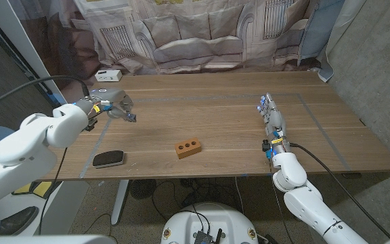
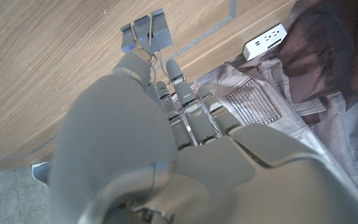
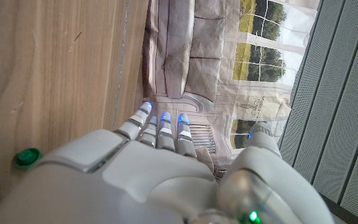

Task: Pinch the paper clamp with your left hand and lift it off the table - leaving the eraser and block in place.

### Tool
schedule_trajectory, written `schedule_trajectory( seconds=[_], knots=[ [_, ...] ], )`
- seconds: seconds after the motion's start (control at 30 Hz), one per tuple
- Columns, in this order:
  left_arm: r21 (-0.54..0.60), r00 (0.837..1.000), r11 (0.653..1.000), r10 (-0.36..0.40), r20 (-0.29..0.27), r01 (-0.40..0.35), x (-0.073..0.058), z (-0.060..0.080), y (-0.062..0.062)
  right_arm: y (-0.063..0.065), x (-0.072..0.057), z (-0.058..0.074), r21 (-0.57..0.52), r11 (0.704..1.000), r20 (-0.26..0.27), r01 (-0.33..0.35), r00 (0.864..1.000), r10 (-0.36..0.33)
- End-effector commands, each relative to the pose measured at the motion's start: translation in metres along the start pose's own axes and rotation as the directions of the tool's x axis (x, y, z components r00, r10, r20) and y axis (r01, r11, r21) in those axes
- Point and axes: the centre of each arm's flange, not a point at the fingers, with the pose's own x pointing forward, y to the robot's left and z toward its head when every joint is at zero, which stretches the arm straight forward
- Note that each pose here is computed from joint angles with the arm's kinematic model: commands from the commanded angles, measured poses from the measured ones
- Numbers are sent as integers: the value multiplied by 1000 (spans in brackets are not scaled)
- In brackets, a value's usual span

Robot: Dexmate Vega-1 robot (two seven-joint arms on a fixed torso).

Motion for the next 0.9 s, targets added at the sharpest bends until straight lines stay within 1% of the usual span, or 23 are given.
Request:
schedule_trajectory(
  seconds=[0.03, 0.13, 0.3, 0.47, 0.67, 0.9],
  knots=[
    [20, 1000, 1000, 8, 27, -8, 8, 1, 2, 2, 3, 1, -8, 1000, -10, 2, 1000, -2],
    [24, 999, 1000, 10, 34, -11, 10, 2, 2, 3, 5, 1, -8, 1000, -12, 2, 1000, -2],
    [61, 999, 998, -7, 35, 5, 10, 5, 2, 3, 6, 1, -10, 1000, -13, 3, 1000, -3],
    [50, 999, 999, -16, 32, 14, 10, 4, 2, 2, 7, -1, -7, 1000, -17, 3, 1000, -3],
    [29, 1000, 1000, 2, 30, -3, 9, 4, 2, 1, 8, -1, -8, 1000, -15, 3, 1000, -3],
    [20, 1000, 1000, 2, 22, -2, 9, 4, 1, 0, 7, -1, -9, 1000, -15, 5, 1000, -5]
  ],
)
